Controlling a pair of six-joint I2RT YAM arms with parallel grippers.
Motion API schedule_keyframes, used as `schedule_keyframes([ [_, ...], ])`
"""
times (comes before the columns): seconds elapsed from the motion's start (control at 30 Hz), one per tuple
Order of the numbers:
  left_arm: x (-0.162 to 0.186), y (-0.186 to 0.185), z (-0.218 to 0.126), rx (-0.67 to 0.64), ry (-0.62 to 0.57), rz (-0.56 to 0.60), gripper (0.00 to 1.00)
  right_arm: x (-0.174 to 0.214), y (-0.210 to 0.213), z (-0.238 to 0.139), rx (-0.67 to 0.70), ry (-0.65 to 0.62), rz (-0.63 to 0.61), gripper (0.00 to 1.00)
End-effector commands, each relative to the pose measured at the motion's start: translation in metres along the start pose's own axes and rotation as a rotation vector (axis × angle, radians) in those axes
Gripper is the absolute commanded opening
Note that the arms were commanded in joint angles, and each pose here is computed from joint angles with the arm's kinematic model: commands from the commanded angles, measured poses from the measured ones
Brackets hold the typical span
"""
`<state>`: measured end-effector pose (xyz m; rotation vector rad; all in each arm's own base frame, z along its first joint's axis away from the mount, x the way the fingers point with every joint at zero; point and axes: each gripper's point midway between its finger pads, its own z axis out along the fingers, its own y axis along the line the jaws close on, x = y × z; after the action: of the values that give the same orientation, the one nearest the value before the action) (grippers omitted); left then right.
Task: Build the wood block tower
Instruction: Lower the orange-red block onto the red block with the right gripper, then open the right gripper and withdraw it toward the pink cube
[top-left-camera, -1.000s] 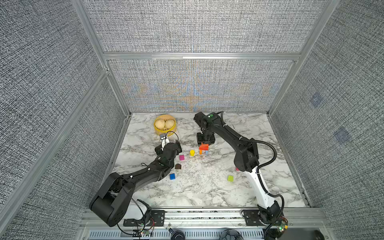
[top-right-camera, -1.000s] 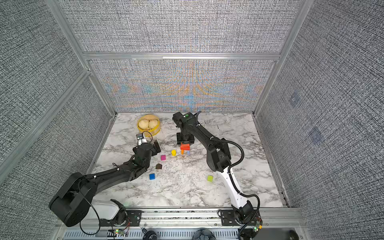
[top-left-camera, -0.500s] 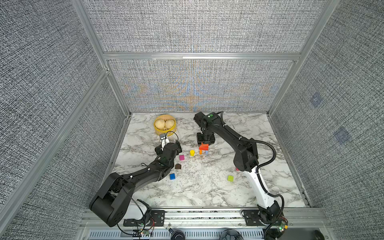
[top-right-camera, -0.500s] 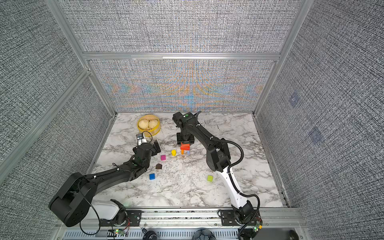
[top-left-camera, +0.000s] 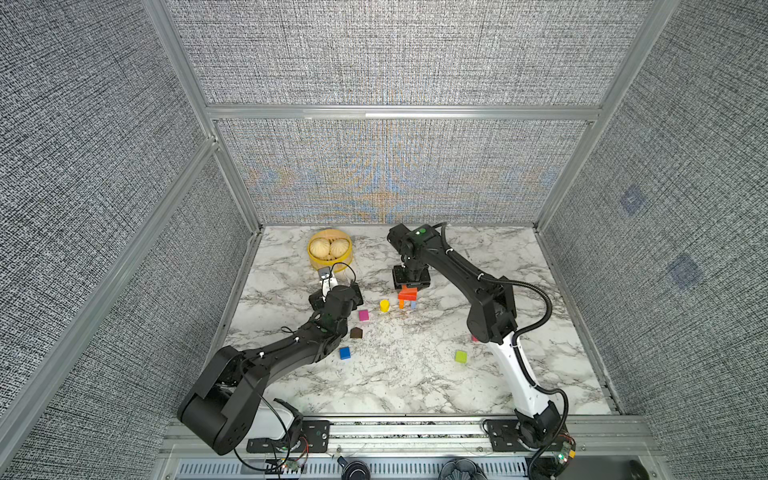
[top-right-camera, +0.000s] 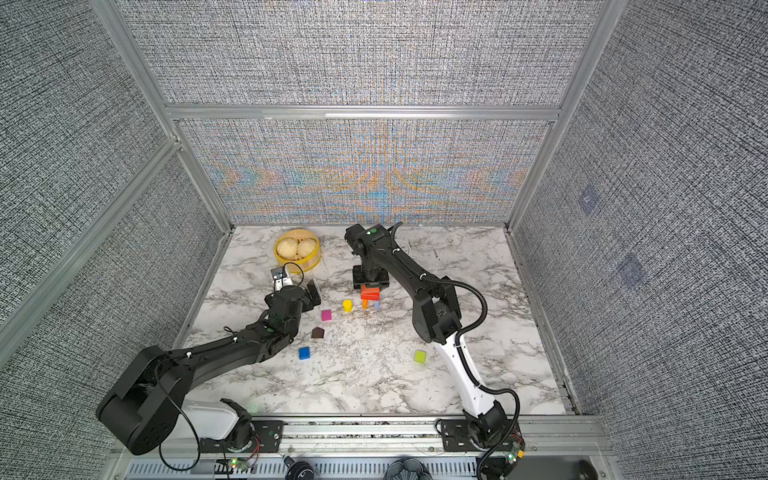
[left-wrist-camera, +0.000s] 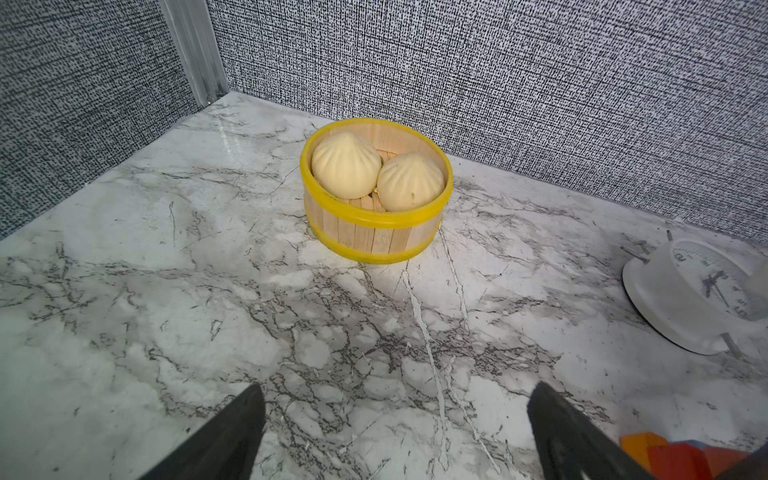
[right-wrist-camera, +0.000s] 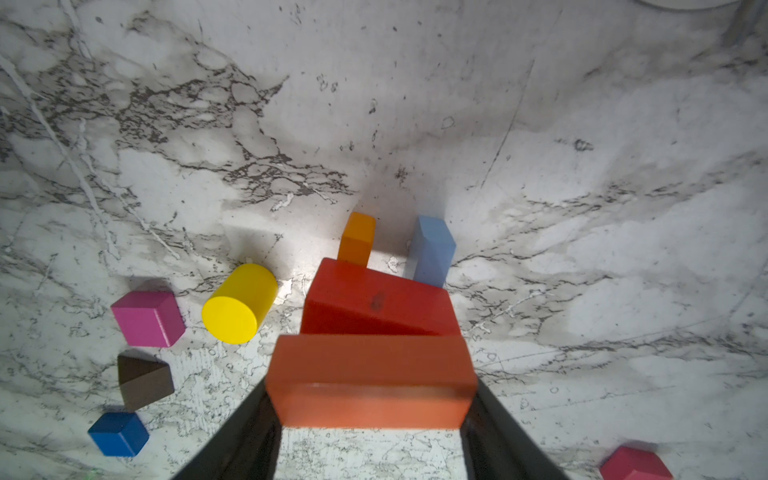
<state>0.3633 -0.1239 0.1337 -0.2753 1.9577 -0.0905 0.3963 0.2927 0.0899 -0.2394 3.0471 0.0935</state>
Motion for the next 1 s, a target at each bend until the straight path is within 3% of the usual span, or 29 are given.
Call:
schedule_keyframes([
  [0.0,-0.003,-0.003,0.0,0.017,-0.006,-0.013,0.99,0.002,-0.002,0.002,0.013,0.012,-0.008,0.65],
  [0.57,-0.003,-0.004,0.0,0.022,0.001,-0.004,0.99,-0.001,-0.003,-0.007,0.02,-0.02,-0.029,0.77],
  [0.7,-0.001,0.002,0.002,-0.025,0.046,0.0,0.99,-0.003,0.0,-0.025,0.02,-0.078,-0.089,0.99],
  [0.97,-0.008,-0.001,-0.012,-0.004,0.134,0.017,0.99,0.013,-0.007,-0.077,-0.014,-0.229,-0.156,0.99],
])
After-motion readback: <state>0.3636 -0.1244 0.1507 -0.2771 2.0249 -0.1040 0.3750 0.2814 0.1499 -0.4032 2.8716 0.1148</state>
